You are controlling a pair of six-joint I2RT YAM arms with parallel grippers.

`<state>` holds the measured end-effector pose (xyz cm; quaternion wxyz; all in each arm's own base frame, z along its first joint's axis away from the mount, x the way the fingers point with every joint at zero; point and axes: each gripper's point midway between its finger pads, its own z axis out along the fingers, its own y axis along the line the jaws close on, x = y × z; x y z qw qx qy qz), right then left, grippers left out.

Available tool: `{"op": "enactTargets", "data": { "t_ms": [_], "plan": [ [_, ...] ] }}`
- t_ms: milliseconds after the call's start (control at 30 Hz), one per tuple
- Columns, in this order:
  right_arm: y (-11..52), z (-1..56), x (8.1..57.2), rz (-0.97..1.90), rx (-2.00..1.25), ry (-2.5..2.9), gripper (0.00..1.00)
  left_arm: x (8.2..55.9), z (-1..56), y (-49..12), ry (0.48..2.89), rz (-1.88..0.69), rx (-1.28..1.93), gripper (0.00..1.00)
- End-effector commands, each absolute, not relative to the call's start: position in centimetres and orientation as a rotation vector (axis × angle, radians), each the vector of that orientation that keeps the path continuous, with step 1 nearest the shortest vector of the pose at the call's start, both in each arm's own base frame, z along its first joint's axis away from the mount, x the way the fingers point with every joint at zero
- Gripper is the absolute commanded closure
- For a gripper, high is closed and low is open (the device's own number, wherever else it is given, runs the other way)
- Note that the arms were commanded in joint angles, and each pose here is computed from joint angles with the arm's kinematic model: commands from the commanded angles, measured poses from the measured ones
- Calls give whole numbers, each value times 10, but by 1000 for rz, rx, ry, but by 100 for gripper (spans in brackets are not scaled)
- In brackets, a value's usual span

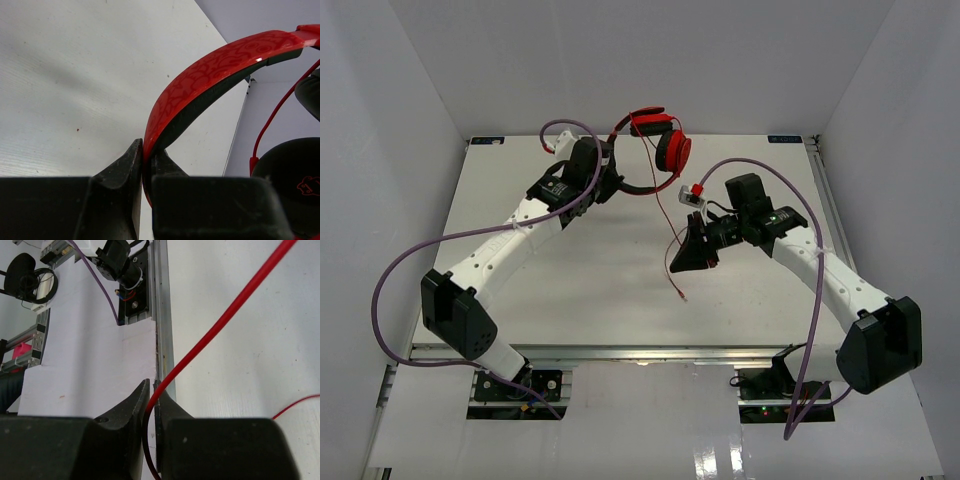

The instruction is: Wrap the headphones

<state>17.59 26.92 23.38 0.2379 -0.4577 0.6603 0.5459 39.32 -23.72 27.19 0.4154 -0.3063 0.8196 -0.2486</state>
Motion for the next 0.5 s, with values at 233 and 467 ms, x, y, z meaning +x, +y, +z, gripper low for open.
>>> {"op": "enactTargets", "data": {
  "t_ms": [233, 467],
  "plan": [
    [267, 225, 179, 1376, -1294, 1785, 86, 396, 365, -242, 1859, -877, -743, 100],
    [260, 221, 187, 1338, -1274, 1800, 87, 379, 386, -235, 1843, -926, -675, 100]
  ]
}}
